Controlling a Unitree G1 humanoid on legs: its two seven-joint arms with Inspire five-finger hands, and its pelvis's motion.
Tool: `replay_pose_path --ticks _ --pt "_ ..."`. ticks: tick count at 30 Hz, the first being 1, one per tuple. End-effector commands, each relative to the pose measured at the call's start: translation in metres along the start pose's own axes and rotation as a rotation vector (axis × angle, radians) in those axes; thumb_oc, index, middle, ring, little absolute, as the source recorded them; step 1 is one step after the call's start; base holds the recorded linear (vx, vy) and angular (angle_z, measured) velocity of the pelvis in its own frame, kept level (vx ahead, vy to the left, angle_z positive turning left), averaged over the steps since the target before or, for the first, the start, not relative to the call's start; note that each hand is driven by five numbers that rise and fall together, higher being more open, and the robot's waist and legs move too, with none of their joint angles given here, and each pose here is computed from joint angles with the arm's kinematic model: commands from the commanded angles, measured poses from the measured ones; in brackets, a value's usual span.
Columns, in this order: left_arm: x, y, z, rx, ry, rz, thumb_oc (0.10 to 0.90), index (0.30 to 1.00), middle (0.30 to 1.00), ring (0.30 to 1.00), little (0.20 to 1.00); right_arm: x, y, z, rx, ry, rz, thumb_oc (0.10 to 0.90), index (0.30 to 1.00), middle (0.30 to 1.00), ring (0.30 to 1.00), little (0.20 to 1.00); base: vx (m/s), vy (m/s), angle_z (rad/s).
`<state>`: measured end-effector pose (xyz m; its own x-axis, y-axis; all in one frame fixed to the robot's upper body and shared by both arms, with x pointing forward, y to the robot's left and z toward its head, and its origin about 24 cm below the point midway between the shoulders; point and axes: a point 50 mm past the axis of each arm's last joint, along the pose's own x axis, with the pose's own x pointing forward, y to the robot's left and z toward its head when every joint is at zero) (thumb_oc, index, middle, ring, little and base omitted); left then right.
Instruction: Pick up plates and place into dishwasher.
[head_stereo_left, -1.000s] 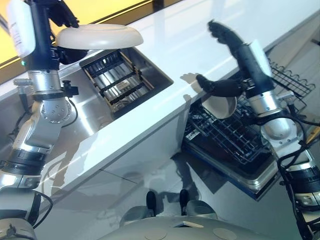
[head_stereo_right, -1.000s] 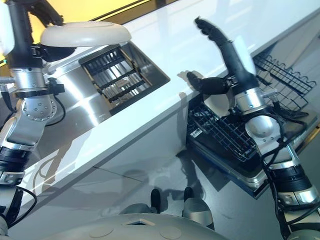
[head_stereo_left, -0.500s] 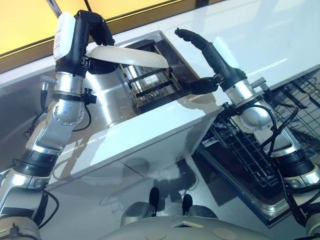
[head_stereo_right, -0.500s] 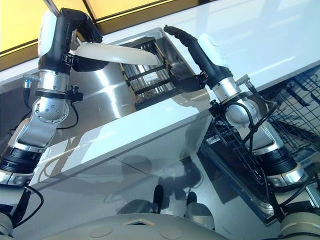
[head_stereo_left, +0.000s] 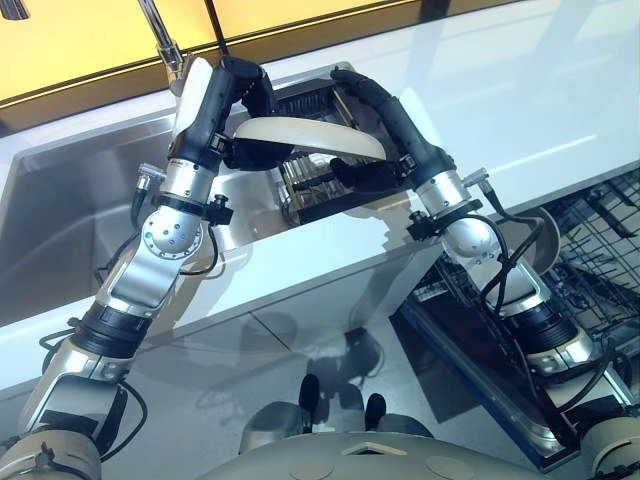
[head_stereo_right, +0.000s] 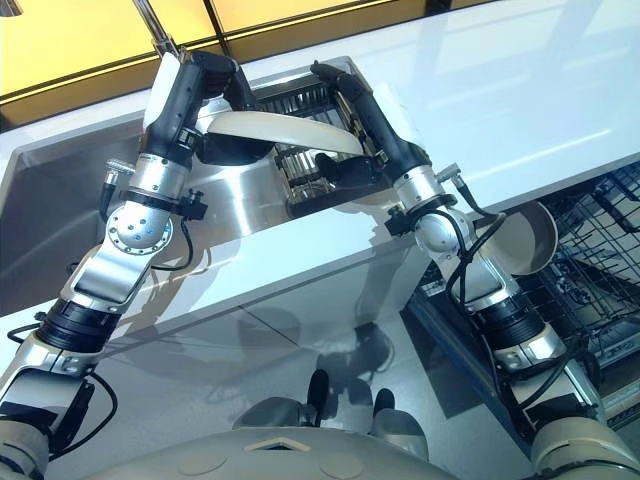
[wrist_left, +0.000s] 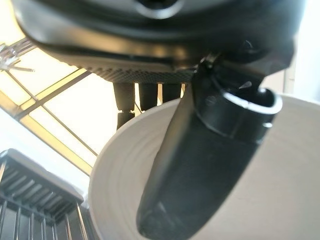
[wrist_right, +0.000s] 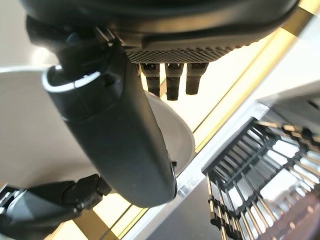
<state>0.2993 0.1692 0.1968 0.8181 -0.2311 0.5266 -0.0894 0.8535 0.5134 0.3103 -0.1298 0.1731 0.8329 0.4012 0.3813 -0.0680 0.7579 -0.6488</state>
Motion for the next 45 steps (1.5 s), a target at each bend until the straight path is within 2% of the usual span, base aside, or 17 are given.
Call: replay_pose_path --ticks 1,6,13,14,15,16,27,37,42,45 --pt "0.026 0.005 0.054 -0.096 -0.263 0.064 0.1 0.3 0.3 0.3 0.2 0.028 -0.015 0.052 0.065 -0.257 -0.151 0.1 0.3 0.3 0.3 0.2 0.0 0.0 0.0" --pt "0.023 0.0 0.054 -0.089 -0.264 0.069 0.1 0.3 0.3 0.3 0.2 0.025 -0.016 0.052 0.048 -0.258 -0.19 0.1 0.3 0.3 0.3 0.2 0.0 0.001 0.02" --pt "0.018 0.008 0.052 -0.051 -0.269 0.086 0.1 0.3 0.3 0.3 0.2 0.014 -0.027 0.048 0.018 -0.273 -0.218 0.1 0.3 0.3 0.3 0.2 0.0 0.0 0.0" --pt "0.018 0.008 0.052 -0.051 -0.269 0.086 0.207 0.392 0.392 0.392 0.307 0.014 -0.027 0.048 0.018 -0.273 -0.218 0.1 0.3 0.3 0.3 0.2 0.0 0.0 0.0" --pt "0.018 0.008 0.052 -0.051 -0.264 0.084 0.718 0.829 0.829 0.829 0.818 0.013 -0.028 0.049 0.014 -0.28 -0.228 0.1 0.3 0.3 0.3 0.2 0.0 0.0 0.0" --pt "0.017 0.008 0.05 -0.049 -0.254 0.077 0.8 0.9 0.9 0.9 0.9 0.012 -0.03 0.049 0.009 -0.287 -0.242 0.1 0.3 0.3 0.3 0.2 0.0 0.0 0.0" --pt "0.006 0.013 0.032 -0.053 -0.133 0.002 0.8 0.9 0.9 0.9 0.9 -0.005 -0.069 0.047 -0.067 -0.32 -0.461 0.1 0.3 0.3 0.3 0.2 0.0 0.0 0.0" --pt "-0.006 0.032 0.005 -0.018 -0.007 0.054 0.8 0.9 0.9 0.9 0.9 -0.027 -0.114 0.028 -0.226 -0.247 -0.654 0.1 0.3 0.3 0.3 0.2 0.0 0.0 0.0" --pt "-0.018 0.048 -0.008 -0.008 0.061 0.112 0.8 0.9 0.9 0.9 0.9 -0.056 -0.141 0.007 -0.353 -0.129 -0.818 0.1 0.3 0.3 0.3 0.2 0.0 0.0 0.0" --pt "-0.031 0.059 -0.016 0.007 0.101 0.154 0.8 0.9 0.9 0.9 0.9 -0.088 -0.158 -0.006 -0.397 -0.048 -0.957 0.1 0.3 0.3 0.3 0.2 0.02 -0.015 -0.06"
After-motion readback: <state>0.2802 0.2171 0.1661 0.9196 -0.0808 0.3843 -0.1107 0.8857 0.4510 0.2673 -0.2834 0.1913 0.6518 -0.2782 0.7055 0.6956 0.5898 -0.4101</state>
